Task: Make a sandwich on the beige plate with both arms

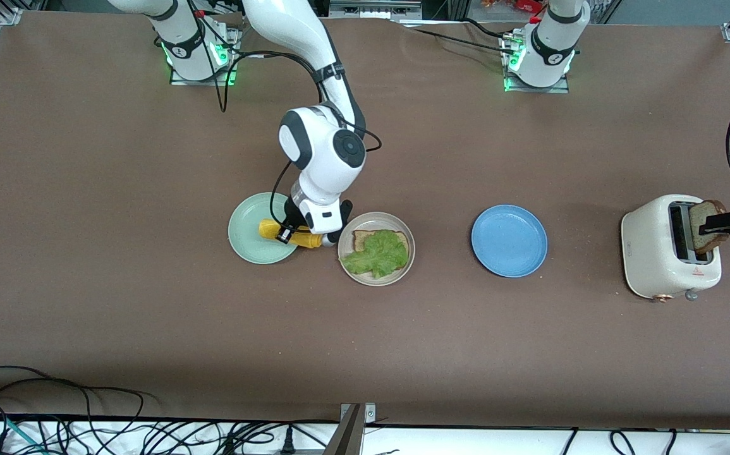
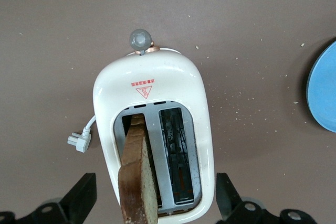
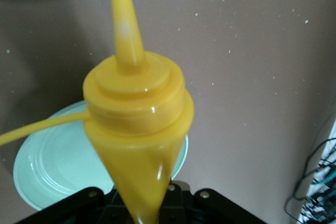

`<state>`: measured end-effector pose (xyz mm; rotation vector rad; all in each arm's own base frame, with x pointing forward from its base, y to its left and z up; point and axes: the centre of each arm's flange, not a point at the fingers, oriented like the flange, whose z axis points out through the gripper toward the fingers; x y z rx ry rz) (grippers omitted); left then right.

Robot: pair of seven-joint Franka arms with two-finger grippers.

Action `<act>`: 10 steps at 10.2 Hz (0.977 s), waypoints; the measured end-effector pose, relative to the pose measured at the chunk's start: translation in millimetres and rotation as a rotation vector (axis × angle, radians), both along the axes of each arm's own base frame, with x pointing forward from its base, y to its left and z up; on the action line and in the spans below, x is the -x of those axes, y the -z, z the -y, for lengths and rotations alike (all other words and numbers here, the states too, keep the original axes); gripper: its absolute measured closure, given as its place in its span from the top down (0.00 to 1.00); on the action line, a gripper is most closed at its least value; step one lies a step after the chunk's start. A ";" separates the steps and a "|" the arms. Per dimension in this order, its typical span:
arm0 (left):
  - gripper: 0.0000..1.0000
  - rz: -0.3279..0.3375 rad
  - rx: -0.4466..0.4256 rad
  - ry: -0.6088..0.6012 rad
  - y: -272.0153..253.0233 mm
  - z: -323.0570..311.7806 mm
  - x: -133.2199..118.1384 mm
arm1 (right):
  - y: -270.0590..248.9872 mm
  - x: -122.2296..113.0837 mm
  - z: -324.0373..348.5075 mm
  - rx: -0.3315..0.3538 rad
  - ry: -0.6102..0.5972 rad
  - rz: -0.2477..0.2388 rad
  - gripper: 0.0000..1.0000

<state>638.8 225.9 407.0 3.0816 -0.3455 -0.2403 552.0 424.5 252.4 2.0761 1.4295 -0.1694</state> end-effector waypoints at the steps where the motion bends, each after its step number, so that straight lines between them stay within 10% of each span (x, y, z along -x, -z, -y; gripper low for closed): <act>1: 1.00 0.000 0.000 0.000 0.0 0.0 0.0 | 4.3 2.6 -5.4 0.042 -0.007 -0.007 0.12; 10: 1.00 -0.005 0.004 0.003 -2.6 2.3 0.8 | 54.0 24.5 -28.3 0.173 -0.064 -0.052 0.12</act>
